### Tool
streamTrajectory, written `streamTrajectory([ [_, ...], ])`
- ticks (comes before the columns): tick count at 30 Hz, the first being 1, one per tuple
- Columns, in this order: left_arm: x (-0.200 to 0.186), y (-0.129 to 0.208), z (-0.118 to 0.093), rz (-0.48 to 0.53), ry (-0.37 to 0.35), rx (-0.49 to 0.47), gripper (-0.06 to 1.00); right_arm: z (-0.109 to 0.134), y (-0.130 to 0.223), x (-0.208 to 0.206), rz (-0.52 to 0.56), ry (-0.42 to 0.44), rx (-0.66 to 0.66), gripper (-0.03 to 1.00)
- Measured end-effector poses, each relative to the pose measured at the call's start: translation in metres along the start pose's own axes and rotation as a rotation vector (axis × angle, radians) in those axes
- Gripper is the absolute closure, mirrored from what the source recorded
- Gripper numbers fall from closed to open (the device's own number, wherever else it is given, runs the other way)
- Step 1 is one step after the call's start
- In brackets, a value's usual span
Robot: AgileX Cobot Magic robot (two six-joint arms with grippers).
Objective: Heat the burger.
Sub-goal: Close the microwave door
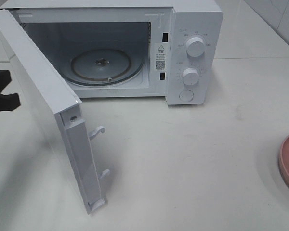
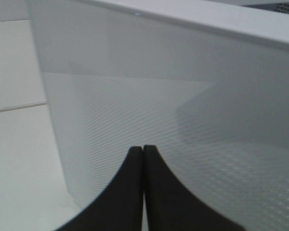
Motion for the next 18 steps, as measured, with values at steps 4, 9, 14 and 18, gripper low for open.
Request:
streamTrajectory([
  [4, 0.009, 0.006, -0.014, 0.003, 0.003, -0.007, 0.94, 0.000, 0.000, 0.000, 0.000, 0.000, 0.001, 0.21],
  [9, 0.027, 0.015, -0.055, 0.015, 0.060, 0.029, 0.94, 0.000, 0.000, 0.000, 0.000, 0.000, 0.001, 0.21],
  [14, 0.038, 0.012, -0.077, 0.003, 0.095, 0.036, 0.94, 0.000, 0.000, 0.000, 0.000, 0.000, 0.001, 0.21],
  [18, 0.047, 0.007, -0.094, -0.010, 0.099, 0.022, 0.94, 0.000, 0.000, 0.000, 0.000, 0.000, 0.001, 0.21],
])
Point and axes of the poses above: a point on each arm's last joint axis where the gripper is mounted, x pointing out along that axis toward the gripper, z along the wrist's bending axis when the last joint is at zero, y = z × x, the point moved 7 cm from there along x, pointing out along that axis toward the gripper, and after that the axes turned 5 degrees about x, right-handed, at the moved point
